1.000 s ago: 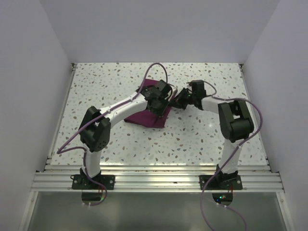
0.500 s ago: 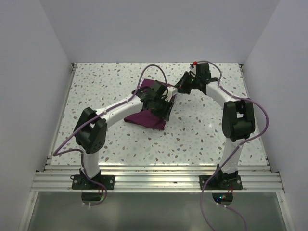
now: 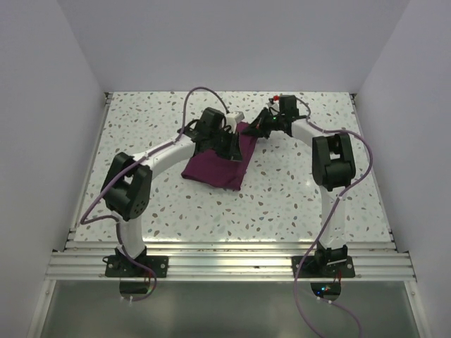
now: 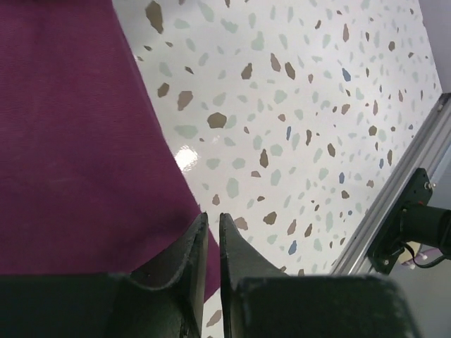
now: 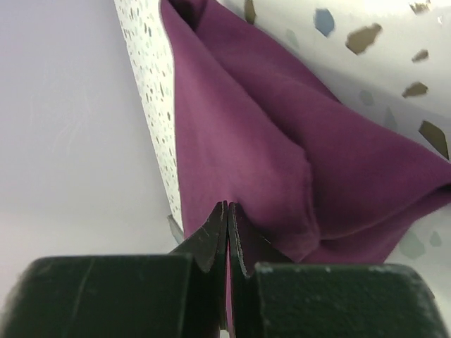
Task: Prepare the surgical pack
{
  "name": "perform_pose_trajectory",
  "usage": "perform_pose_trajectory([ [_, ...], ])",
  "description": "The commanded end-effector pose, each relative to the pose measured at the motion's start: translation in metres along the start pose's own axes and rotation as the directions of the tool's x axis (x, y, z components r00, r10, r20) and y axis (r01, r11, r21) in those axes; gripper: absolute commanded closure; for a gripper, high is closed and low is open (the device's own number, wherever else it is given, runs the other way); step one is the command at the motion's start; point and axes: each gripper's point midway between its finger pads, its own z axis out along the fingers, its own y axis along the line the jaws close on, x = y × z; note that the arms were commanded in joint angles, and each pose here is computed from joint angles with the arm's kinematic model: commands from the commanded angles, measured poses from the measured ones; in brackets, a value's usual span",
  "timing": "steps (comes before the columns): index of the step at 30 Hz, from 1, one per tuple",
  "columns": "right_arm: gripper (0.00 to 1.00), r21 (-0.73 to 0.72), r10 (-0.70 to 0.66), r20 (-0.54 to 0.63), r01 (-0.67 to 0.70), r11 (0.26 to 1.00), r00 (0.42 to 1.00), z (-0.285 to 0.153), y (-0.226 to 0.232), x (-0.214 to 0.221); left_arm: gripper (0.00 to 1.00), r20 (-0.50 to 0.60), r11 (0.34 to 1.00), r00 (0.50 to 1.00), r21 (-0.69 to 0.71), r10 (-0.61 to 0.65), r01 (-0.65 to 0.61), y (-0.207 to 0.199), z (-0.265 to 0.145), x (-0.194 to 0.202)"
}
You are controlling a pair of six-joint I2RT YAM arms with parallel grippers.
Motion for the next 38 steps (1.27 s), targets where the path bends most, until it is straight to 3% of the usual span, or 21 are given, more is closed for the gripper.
perform_pose_trajectory([
  [1,1.00,-0.052,0.018,-0.015,-0.019,0.998,1.000,-0.005,-0.006,0.001,0.86,0.004,0.993,1.000,0.116,-0.011,0.011,-0.017,0.017,0.007],
  [8,1.00,-0.019,0.042,-0.010,-0.042,0.999,0.999,-0.003,-0.032,-0.003,0.92,-0.137,0.992,0.986,0.076,-0.092,0.103,0.007,0.035,0.076],
  [12,1.00,-0.009,0.019,-0.002,-0.019,1.000,1.000,-0.013,-0.014,-0.009,0.93,-0.119,0.997,0.991,0.032,-0.061,0.065,0.008,0.023,0.071],
  [18,1.00,0.103,-0.095,0.018,0.092,0.990,0.995,-0.067,0.030,0.002,0.66,0.058,0.999,0.998,-0.030,0.028,-0.026,-0.019,-0.041,0.021],
  [20,0.99,0.188,-0.137,0.002,0.134,0.973,0.991,-0.085,0.021,0.018,0.55,0.123,1.000,0.992,-0.021,0.022,-0.019,-0.033,-0.065,0.012],
  [21,0.97,0.206,-0.186,0.021,0.178,0.962,0.982,-0.104,0.035,0.024,0.43,0.138,1.000,0.990,-0.017,0.016,-0.013,-0.037,-0.071,0.013],
  [23,0.93,0.283,-0.187,-0.031,0.188,0.941,0.982,-0.120,0.012,0.053,0.31,0.176,1.000,0.984,-0.013,-0.023,0.026,-0.040,-0.086,0.018],
  [24,0.89,0.336,-0.181,-0.034,0.182,0.924,0.983,-0.131,-0.002,0.069,0.01,0.179,0.999,0.983,-0.009,-0.039,0.041,-0.041,-0.089,0.022],
  [25,0.73,0.371,-0.187,-0.052,0.193,0.908,0.981,-0.140,-0.012,0.080,0.00,0.175,0.997,0.982,-0.008,-0.071,0.073,-0.039,-0.094,0.035],
  [27,0.54,0.447,-0.175,-0.079,0.192,0.874,0.981,-0.151,-0.045,0.104,0.00,0.195,0.993,0.973,0.010,-0.120,0.121,-0.040,-0.097,0.042],
  [28,0.25,0.451,-0.210,-0.069,0.218,0.866,0.975,-0.162,-0.041,0.110,0.00,0.196,0.990,0.970,0.017,-0.143,0.142,-0.039,-0.101,0.057],
  [30,0.01,0.469,-0.203,-0.086,0.219,0.856,0.975,-0.169,-0.054,0.126,0.00,0.243,0.980,0.949,0.067,-0.201,0.190,-0.045,-0.107,0.057],
  [34,0.01,0.405,-0.249,-0.075,0.257,0.878,0.966,-0.175,-0.045,0.140,0.00,0.306,0.951,0.901,0.122,-0.308,0.284,-0.042,-0.121,0.081],
  [38,0.01,0.324,-0.324,-0.021,0.313,0.893,0.946,-0.180,-0.031,0.147,0.00,0.403,0.927,0.837,0.220,-0.370,0.304,-0.049,-0.138,0.079],
])
